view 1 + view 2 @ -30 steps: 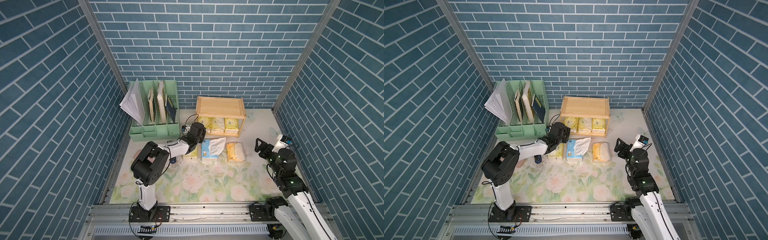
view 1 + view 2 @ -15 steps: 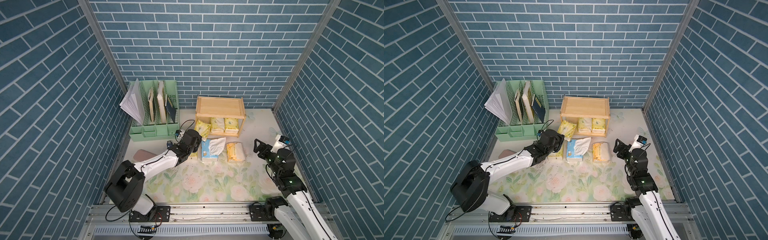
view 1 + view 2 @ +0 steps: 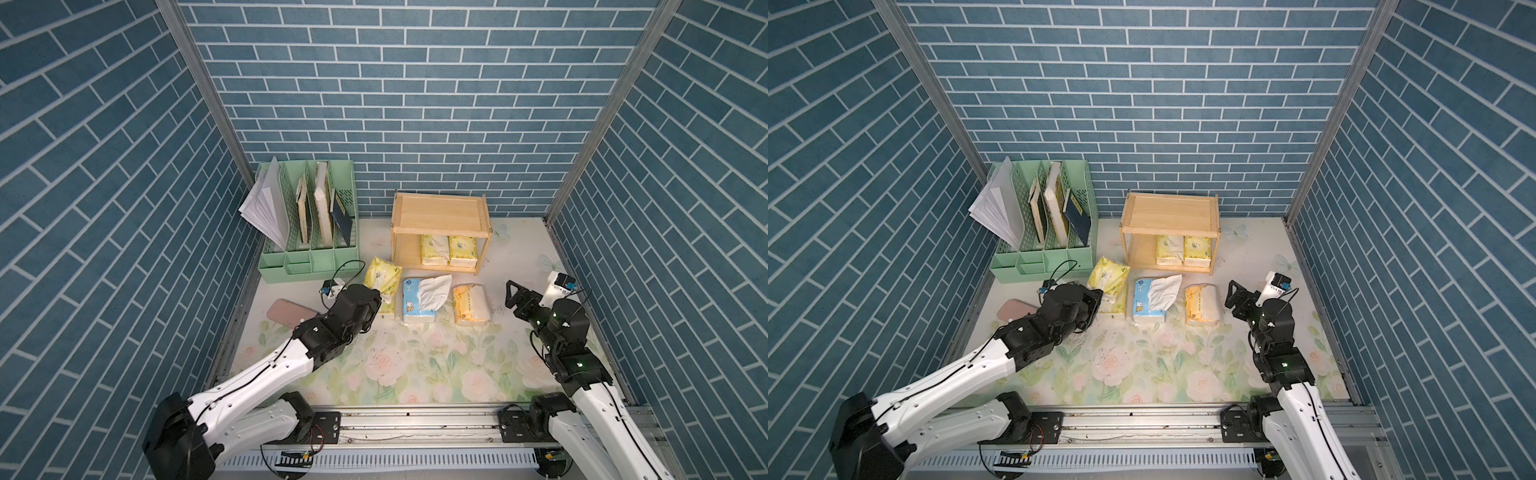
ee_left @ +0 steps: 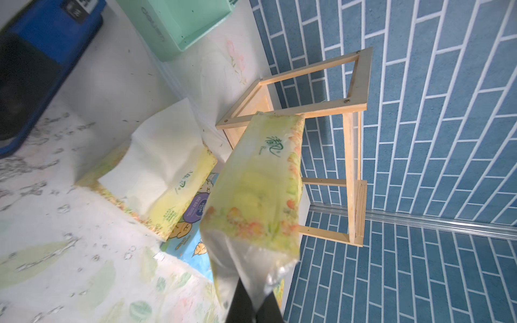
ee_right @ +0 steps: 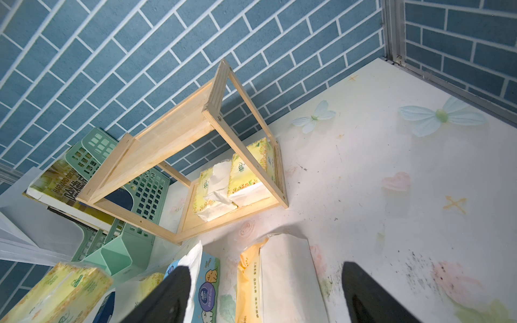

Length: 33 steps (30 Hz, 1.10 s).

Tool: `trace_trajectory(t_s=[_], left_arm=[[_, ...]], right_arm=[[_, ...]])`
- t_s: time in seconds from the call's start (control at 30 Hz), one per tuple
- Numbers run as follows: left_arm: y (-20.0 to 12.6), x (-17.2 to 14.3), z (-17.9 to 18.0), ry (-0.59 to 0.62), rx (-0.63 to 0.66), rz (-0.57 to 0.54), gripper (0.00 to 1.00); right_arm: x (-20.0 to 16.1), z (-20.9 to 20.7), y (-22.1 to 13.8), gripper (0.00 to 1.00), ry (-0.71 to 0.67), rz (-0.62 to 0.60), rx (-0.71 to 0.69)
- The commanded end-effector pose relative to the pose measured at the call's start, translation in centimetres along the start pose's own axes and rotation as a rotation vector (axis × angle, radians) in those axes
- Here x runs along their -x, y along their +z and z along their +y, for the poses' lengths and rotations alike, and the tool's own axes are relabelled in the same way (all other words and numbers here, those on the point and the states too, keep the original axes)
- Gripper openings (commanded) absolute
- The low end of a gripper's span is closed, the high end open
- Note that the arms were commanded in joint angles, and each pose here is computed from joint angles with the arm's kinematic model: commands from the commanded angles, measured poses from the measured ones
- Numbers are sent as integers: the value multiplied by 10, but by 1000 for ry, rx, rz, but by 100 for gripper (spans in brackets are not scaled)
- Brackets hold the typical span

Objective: Remove the tissue boxes from the shelf
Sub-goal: Pick up a box of tissues from the shelf, then place the box of tissues at the center of the board.

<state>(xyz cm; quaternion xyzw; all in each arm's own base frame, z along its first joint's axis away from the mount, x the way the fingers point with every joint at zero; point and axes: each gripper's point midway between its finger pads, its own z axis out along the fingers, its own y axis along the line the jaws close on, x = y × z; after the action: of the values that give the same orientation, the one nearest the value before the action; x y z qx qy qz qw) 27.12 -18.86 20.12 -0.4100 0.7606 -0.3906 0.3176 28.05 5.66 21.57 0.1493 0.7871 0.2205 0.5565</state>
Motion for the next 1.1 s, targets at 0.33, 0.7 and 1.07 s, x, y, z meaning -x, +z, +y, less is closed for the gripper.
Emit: trace_trajectory(t_s=[0.33,0.7,1.07], left_arm=[[-45,-4,49,7,135,77,0],[-66,-13,83,-7,249,161,0],[-60,-27,101,-21,308,207,0]], right_arm=[[3,5,-2,88,-3,-19,31],[-1,3,1,88,3,-11,28],[0,2,2,88,3,-13,25]])
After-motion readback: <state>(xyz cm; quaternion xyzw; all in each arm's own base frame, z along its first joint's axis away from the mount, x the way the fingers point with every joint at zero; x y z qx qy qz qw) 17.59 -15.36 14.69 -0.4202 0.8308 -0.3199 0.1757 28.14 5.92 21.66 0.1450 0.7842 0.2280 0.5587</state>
